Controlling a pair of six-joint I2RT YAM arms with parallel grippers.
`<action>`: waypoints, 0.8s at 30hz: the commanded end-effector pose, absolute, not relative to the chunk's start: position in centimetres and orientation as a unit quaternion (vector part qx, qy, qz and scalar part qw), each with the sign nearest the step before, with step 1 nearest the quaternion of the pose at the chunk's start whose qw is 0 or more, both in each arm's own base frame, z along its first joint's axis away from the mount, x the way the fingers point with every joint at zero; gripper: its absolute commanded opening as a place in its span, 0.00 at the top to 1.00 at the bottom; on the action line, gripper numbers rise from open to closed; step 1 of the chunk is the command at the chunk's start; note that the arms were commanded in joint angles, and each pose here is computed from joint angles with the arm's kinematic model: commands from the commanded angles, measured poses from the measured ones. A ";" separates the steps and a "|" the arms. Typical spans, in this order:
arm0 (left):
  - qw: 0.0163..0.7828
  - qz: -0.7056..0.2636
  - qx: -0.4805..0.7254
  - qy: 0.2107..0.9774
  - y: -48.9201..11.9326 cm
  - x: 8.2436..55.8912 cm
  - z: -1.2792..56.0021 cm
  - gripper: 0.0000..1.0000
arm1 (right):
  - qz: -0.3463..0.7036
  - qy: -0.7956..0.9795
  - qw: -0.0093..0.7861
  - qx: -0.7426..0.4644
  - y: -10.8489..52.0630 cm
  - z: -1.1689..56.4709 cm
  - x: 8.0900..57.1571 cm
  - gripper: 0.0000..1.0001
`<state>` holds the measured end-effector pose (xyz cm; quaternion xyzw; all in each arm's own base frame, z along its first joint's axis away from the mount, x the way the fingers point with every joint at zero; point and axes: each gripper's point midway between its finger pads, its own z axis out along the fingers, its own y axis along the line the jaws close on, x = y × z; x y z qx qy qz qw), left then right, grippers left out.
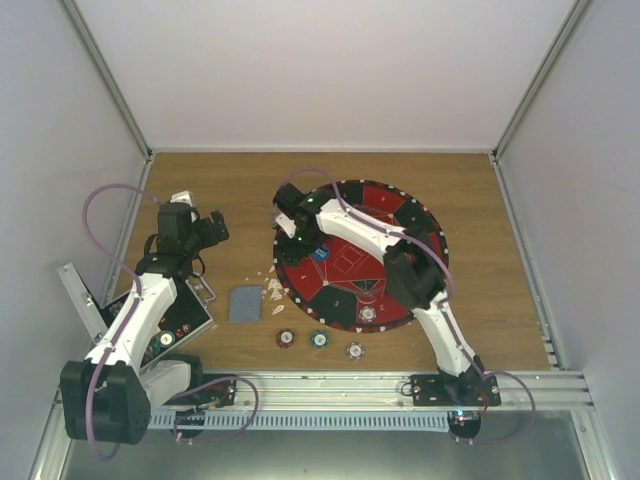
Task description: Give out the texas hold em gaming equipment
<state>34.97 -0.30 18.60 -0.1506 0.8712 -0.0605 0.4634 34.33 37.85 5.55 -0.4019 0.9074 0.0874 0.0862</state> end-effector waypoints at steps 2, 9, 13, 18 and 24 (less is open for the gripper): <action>0.491 -0.065 -0.151 0.856 -0.2 35.7 20.6 0.01 | 0.107 0.898 0.124 -0.408 34.2 11.5 30.7 0.12; 0.490 -0.061 -0.150 0.857 -0.1 35.5 20.6 0.01 | 0.077 0.929 0.082 -0.352 25.1 10.1 22.2 0.12; 0.488 -0.062 -0.152 0.857 -0.1 35.3 20.4 0.01 | 0.070 0.935 0.065 -0.340 23.7 9.0 17.5 0.12; 0.485 -0.065 -0.148 0.860 -0.3 35.2 20.1 0.01 | 0.064 0.932 0.063 -0.352 23.8 7.3 13.7 0.12; 0.482 -0.063 -0.143 0.862 -0.4 35.4 20.1 0.01 | 0.052 0.923 0.070 -0.374 24.6 5.5 11.9 0.12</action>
